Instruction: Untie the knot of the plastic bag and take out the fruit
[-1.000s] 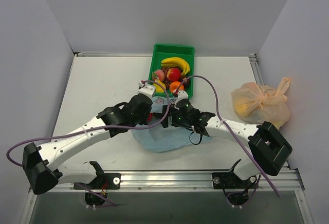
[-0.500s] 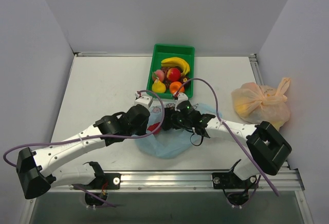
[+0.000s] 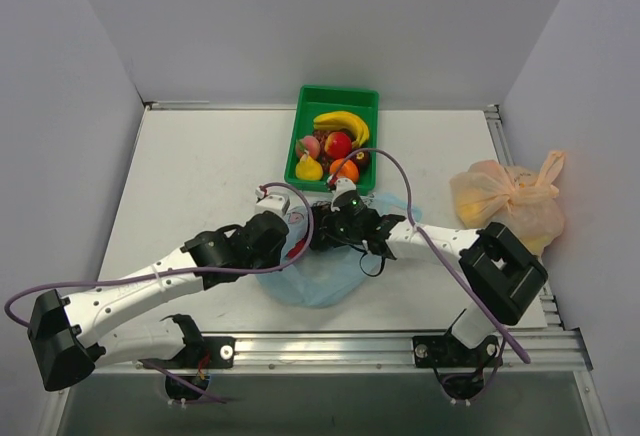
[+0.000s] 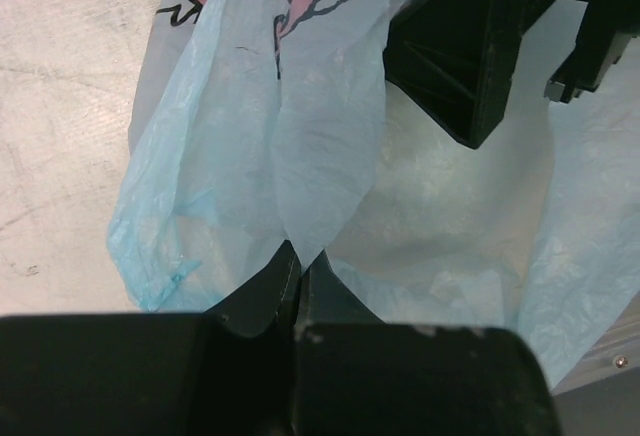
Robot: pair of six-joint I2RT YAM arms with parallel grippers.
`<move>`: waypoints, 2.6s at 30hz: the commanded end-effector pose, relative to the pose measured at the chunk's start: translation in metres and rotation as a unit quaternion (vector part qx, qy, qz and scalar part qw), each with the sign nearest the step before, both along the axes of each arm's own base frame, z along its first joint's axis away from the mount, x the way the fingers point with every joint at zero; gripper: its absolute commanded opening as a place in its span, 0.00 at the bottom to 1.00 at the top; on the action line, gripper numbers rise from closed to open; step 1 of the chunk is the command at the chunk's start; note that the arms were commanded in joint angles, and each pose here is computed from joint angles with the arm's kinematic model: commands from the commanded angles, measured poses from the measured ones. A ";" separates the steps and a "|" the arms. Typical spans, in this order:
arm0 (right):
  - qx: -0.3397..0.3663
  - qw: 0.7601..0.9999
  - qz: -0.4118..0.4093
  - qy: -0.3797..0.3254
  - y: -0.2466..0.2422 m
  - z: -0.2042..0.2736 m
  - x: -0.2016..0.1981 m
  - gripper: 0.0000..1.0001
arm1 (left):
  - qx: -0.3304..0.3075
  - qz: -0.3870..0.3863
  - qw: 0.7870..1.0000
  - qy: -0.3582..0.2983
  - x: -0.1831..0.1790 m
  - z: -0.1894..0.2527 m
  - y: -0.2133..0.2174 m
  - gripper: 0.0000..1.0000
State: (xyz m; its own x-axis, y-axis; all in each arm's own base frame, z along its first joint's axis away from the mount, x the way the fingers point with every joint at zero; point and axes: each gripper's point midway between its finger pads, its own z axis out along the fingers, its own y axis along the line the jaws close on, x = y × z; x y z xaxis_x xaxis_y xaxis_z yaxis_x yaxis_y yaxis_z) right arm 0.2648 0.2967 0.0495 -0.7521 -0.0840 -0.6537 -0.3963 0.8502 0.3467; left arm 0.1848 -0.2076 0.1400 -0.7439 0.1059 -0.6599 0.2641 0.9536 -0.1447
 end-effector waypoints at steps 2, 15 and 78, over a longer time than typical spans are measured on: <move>-0.005 1.000 -0.010 -0.013 0.010 0.004 0.017 0.90 | -0.018 0.005 1.000 -0.018 0.005 0.014 -0.002 0.00; -0.002 1.000 0.006 -0.022 0.002 0.019 0.007 0.18 | 0.003 0.021 0.999 -0.025 0.012 0.009 0.004 0.00; 0.159 0.980 -0.117 -0.036 0.039 0.013 0.066 0.96 | -0.088 -0.023 0.996 0.018 -0.014 0.034 -0.022 0.00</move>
